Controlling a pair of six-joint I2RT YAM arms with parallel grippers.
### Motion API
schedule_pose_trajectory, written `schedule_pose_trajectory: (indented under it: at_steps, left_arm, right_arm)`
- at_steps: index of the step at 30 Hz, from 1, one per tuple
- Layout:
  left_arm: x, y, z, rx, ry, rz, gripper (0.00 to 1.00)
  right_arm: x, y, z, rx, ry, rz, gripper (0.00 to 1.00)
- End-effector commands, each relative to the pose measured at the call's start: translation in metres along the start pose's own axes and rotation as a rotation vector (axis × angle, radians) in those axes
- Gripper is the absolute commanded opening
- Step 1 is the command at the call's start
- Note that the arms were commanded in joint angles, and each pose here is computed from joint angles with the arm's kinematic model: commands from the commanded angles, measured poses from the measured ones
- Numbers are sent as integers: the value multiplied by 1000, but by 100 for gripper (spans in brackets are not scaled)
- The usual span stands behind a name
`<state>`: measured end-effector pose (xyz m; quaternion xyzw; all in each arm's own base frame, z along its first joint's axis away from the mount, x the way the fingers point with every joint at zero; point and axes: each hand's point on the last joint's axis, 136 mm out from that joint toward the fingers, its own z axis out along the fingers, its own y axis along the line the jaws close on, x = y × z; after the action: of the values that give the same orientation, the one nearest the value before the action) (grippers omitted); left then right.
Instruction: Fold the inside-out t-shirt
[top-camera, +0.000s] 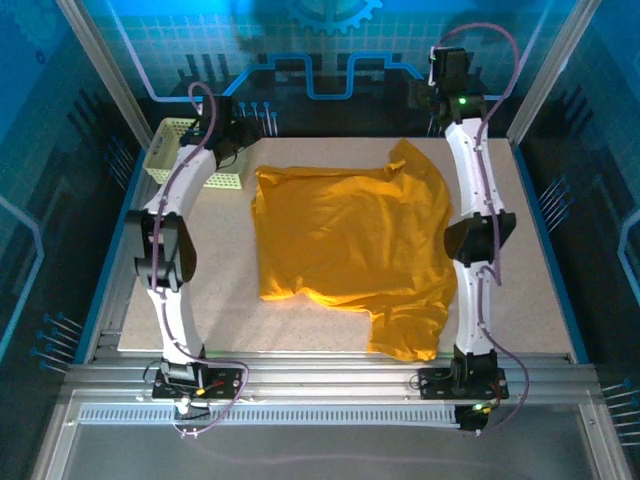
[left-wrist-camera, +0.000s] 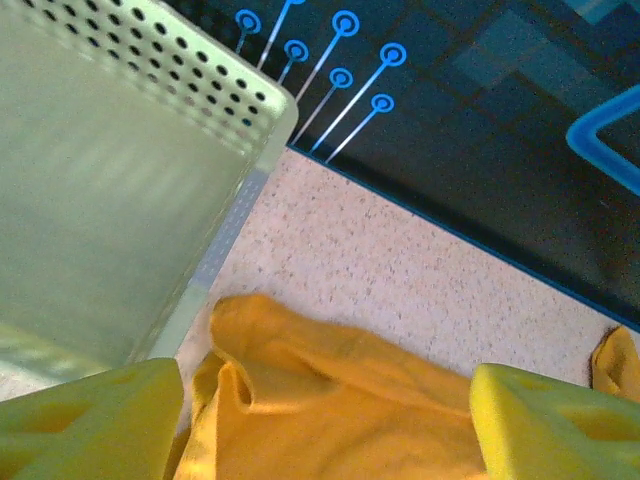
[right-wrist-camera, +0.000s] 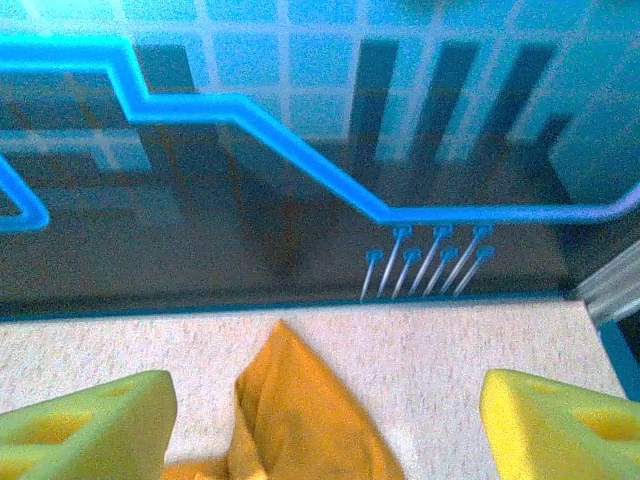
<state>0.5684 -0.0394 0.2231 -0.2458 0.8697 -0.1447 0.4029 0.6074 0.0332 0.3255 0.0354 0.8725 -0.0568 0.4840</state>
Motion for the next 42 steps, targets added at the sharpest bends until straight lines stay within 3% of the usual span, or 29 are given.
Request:
schedule_pose_trajectory:
  at_steps: [1, 4, 6, 12, 17, 28, 35, 39, 42]
  left_arm:
    - [41, 2, -39, -26, 70, -18, 79]
    - [95, 0, -44, 17, 159, -22, 78]
    - [135, -5, -43, 52, 246, 4, 77]
    - [225, 1, -31, 54, 459, 61, 75]
    - [268, 25, -11, 12, 552, 6, 71]
    - [296, 23, 26, -2, 612, -33, 69]
    - [271, -33, 44, 58, 595, 35, 70]
    - [234, -34, 3, -32, 460, 147, 77]
    - [231, -21, -50, -146, 373, 275, 79]
  right_arm:
    - [25, -3, -63, -58, 91, 93, 81]
    - [89, 25, -86, -197, 177, 181, 81]
    - [155, 40, -89, -239, 313, 229, 81]
    - [306, 71, -79, -288, 625, 315, 78]
    - [363, 62, -61, -193, 744, 342, 77]
    - [360, -18, 11, 71, 760, 463, 76]
    - [297, -67, 69, 92, 653, 508, 75]
    - [246, -68, 40, 55, 562, 432, 76]
    - [229, -35, -8, -25, 518, 327, 77]
